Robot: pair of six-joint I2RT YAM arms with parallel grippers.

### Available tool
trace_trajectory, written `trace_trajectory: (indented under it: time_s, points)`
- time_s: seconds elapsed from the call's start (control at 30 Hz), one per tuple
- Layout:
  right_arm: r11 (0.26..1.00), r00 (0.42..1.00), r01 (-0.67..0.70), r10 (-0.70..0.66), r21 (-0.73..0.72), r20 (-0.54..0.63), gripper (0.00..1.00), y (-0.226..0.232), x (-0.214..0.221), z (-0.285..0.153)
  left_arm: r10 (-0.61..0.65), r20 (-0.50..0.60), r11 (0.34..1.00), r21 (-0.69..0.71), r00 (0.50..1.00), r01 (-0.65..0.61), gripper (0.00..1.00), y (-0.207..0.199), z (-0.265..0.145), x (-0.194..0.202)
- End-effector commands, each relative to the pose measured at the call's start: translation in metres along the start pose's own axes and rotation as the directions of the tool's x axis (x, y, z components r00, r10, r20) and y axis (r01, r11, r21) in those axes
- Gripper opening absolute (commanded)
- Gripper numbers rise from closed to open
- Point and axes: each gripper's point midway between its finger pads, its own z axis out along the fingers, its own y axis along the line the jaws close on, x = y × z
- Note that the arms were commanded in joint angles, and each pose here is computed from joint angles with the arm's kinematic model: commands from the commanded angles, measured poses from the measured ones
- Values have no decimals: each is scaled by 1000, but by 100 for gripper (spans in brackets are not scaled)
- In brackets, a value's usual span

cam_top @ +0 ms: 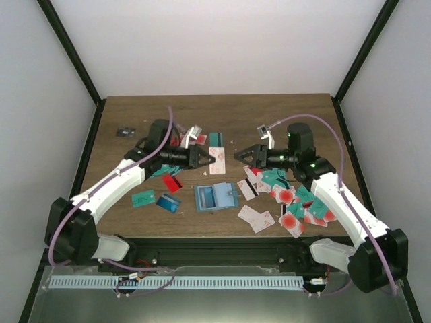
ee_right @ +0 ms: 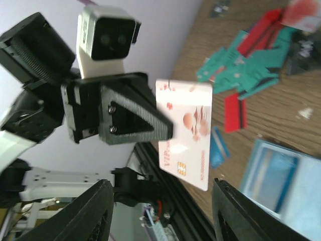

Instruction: Put the credit cards into the card holder

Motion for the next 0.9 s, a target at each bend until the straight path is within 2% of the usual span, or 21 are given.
trace_trajectory:
  time_s: [0.0, 0.13, 0.33, 0.5, 0.87]
  points:
    - [984, 996, -45, 58, 171, -72, 55, -56, 26, 9, -116, -147, 981, -175, 982, 89, 4, 61, 3, 57]
    - [962, 985, -105, 136, 251, -110, 54, -94, 43, 17, -208, -201, 954, -257, 957, 153, 4, 96, 8, 81]
    - [922, 963, -171, 231, 348, -140, 49, -142, 65, 25, -281, -268, 925, -332, 922, 185, 4, 134, 12, 110]
    - [906, 949, -197, 273, 375, -160, 49, -161, 77, 30, -324, -297, 913, -346, 898, 215, 4, 148, 17, 124]
    - [884, 916, -248, 347, 396, -202, 46, -193, 100, 43, -364, -298, 904, -340, 883, 258, 4, 165, 27, 134]
